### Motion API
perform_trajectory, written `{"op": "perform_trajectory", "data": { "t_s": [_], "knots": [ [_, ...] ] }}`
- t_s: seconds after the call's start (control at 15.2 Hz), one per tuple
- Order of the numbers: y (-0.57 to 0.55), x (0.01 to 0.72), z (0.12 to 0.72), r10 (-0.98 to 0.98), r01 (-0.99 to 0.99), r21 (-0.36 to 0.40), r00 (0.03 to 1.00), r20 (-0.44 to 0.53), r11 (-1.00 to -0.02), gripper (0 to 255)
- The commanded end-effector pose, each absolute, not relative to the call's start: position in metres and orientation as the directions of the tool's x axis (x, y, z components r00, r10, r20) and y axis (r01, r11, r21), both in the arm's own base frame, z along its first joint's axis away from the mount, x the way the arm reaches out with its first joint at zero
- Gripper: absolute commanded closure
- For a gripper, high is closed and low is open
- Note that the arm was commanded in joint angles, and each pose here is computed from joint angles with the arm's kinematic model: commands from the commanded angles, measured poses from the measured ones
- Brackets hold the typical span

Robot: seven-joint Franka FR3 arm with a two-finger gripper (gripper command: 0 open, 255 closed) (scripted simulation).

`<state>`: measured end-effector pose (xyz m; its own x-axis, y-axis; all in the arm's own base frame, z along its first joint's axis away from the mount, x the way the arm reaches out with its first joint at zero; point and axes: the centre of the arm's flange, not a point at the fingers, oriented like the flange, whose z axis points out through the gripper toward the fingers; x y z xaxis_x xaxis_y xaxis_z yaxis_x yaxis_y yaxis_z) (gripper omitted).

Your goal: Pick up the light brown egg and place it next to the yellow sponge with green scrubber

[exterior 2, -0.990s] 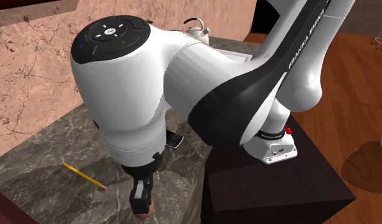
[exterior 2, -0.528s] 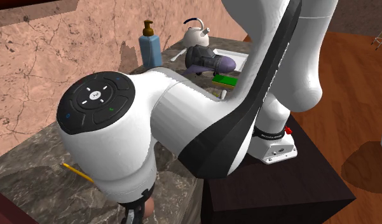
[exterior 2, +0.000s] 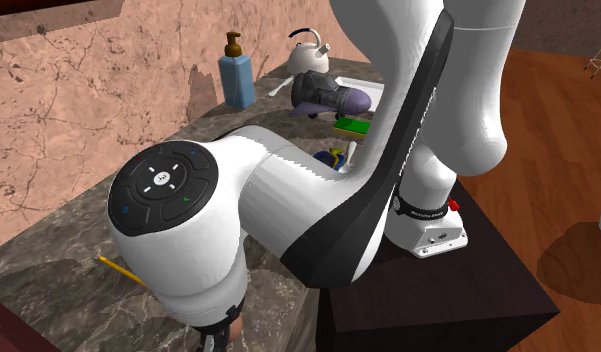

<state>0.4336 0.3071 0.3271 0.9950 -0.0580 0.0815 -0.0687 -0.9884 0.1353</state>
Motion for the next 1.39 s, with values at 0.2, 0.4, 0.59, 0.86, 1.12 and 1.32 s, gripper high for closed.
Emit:
{"op": "perform_trajectory", "data": {
  "t_s": [0.2,0.4,0.59,0.86,1.12,1.32],
  "knots": [
    [0.307,0.434,0.327,-0.058,-0.069,0.135,0.995,0.082,-0.988,255],
    [0.307,0.434,0.327,-0.058,-0.069,0.135,0.995,0.082,-0.988,255],
    [0.307,0.434,0.327,-0.058,-0.069,0.135,0.995,0.082,-0.988,255],
    [0.307,0.434,0.332,-0.058,-0.069,0.135,0.995,0.082,-0.988,255],
    [0.307,0.434,0.353,-0.058,-0.069,0.135,0.995,0.082,-0.988,255],
    [0.307,0.434,0.369,-0.058,-0.069,0.135,0.995,0.082,-0.988,255]
  ]
}}
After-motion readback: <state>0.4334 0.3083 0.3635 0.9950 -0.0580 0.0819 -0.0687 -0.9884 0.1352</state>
